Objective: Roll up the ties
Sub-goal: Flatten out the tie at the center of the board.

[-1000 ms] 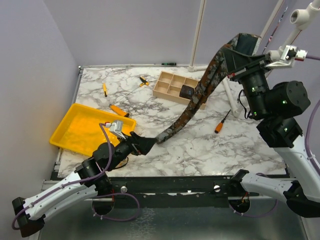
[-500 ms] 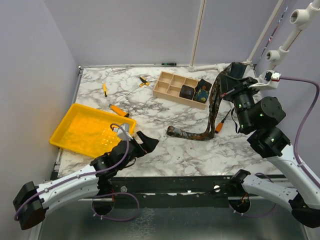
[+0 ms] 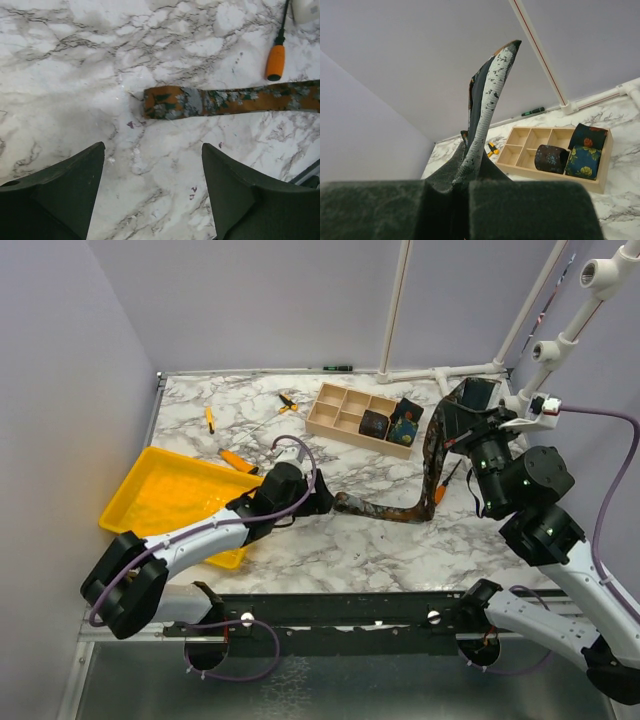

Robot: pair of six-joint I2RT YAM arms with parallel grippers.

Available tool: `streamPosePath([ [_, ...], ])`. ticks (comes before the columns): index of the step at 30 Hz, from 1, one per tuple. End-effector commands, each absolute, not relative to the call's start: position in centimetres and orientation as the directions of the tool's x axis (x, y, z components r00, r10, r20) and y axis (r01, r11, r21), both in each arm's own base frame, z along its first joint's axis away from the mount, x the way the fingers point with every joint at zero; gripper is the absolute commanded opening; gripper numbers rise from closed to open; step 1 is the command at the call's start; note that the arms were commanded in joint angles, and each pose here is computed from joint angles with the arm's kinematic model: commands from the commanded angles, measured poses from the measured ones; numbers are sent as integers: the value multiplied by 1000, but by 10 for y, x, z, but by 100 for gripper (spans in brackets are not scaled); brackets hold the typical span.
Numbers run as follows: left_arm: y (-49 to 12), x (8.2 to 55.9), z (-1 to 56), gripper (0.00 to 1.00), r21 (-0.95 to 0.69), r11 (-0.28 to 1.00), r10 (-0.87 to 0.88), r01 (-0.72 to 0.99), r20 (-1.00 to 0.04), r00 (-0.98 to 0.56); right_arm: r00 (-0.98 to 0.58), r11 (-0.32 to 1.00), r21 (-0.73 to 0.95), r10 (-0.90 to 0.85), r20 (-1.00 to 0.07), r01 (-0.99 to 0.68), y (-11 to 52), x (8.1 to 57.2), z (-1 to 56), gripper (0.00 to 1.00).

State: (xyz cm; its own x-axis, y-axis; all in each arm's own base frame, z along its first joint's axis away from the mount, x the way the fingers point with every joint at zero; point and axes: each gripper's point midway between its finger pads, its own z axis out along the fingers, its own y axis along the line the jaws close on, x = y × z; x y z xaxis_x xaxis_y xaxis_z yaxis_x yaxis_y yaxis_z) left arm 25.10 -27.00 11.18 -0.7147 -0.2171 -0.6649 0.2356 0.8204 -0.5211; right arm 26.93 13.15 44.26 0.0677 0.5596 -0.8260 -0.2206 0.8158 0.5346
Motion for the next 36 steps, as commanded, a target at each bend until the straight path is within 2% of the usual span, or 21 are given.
streamPosePath([
  [1,-274,259,105,78,-550,776,-122,311,-613,-781,51,834,500,524,-850,-235,131,264,435,0],
  [10,-309,272,103,79,-599,704,-42,381,-571,-820,44,835,492,517,-855,-248,131,260,432,0],
  [16,-308,280,77,66,-560,744,-8,363,-551,-834,36,835,492,515,-856,-248,130,258,427,0],
  [23,-305,285,53,62,-516,783,28,348,-530,-848,36,838,489,512,-858,-243,127,255,425,0],
  [28,-306,294,48,49,-498,800,21,335,-534,-845,31,839,490,511,-859,-237,125,254,420,0],
  [29,-306,295,48,50,-500,800,17,332,-534,-845,29,839,490,510,-860,-237,125,254,420,0],
  [32,-309,295,57,68,-512,790,9,339,-543,-840,22,839,491,510,-860,-232,124,252,417,0],
  [34,-309,294,65,76,-520,779,5,349,-552,-834,20,841,490,508,-861,-229,122,251,415,0],
  [36,-308,292,70,81,-519,775,11,361,-560,-828,22,841,491,509,-861,-227,121,250,415,0],
])
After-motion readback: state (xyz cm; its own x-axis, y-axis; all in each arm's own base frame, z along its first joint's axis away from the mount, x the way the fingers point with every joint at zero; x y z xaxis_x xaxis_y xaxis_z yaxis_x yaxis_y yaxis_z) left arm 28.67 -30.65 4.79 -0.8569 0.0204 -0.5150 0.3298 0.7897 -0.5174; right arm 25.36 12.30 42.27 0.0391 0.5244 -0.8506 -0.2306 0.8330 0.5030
